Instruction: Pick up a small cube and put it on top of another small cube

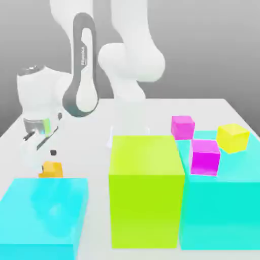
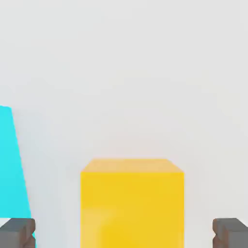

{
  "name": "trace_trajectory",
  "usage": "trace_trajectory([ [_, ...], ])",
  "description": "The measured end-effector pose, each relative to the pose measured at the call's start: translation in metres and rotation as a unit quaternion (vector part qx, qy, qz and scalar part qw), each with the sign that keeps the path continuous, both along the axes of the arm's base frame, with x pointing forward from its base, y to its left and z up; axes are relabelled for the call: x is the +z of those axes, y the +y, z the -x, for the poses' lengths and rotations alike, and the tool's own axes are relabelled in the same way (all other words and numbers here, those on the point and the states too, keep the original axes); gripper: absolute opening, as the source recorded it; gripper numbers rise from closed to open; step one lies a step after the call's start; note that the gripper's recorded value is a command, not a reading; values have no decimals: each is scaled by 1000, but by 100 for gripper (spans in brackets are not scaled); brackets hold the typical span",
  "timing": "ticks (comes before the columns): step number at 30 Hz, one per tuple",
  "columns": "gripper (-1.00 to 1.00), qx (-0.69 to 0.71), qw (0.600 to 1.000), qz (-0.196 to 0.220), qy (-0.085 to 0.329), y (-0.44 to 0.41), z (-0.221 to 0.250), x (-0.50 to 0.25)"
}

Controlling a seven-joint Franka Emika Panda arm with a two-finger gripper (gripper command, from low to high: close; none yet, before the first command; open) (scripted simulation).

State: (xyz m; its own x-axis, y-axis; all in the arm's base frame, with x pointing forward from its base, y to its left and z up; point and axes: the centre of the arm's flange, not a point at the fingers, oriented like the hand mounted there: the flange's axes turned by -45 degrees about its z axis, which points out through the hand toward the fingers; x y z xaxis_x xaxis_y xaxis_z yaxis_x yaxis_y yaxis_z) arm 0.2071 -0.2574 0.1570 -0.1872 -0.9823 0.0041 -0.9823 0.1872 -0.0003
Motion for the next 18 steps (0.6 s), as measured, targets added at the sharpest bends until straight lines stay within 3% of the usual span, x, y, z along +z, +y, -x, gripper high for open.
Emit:
trace_trajectory([
  [2, 0, 0, 1000, -1, 0, 1, 2, -15],
  [3, -100, 1, 1000, -1, 0, 2, 2, -21],
  [10, -100, 0, 1000, -1, -1, 2, 2, -22],
  [18, -100, 1, 1000, -1, -1, 1, 1, 31],
])
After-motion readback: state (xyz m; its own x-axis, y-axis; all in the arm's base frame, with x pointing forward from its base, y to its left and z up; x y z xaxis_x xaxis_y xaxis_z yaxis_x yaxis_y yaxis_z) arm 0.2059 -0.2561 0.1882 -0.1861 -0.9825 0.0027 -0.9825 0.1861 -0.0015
